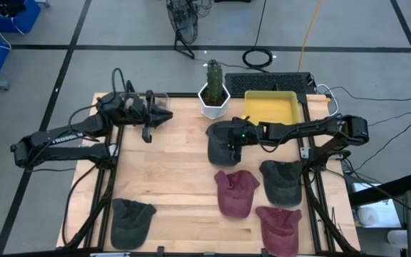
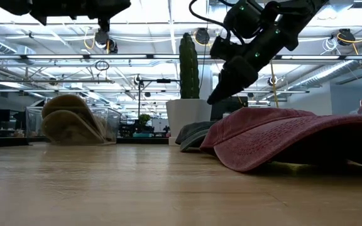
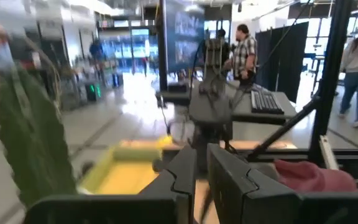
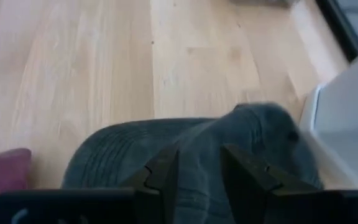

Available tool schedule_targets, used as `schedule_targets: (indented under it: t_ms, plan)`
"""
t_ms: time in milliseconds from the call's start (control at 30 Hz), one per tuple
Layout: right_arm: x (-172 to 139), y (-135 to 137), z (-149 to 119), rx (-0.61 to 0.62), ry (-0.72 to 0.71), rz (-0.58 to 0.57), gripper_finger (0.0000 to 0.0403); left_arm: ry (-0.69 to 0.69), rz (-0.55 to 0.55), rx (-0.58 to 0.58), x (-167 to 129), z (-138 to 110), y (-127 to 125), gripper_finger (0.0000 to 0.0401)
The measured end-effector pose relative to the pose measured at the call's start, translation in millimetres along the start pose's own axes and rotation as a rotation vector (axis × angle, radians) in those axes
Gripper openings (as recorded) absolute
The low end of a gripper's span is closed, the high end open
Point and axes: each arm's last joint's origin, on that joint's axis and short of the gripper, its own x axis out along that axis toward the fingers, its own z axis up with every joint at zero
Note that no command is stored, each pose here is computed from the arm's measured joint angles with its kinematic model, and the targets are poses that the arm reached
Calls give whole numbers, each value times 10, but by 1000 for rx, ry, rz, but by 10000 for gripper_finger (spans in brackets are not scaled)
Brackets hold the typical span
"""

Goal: Pick & Place hat
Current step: Put the top black cap into the yellow bin

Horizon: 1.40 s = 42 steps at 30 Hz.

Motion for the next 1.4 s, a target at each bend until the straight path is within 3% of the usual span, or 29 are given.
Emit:
schedule_targets:
  t_ms: [100,300,533,767,967,1400]
  plan:
    - [5,13,-27,112,11,2,98,-16,10,14,2,51,3,47]
    - [62,53,-133,155,47,8,102,-3,14,36,2,38,5,47]
    - [74,29,-140,140,53,-72,138,-25,26,67,1,62,10,47]
    - [102,43,-240,127,28,-71,164,-27,21,13,3,63,2,47]
    - [130,63,-422,102,25,-70,162,-38,21,25,4,75,2,47]
    - [158,32,-387,145,-35,-6,150,-27,22,16,4,63,2,47]
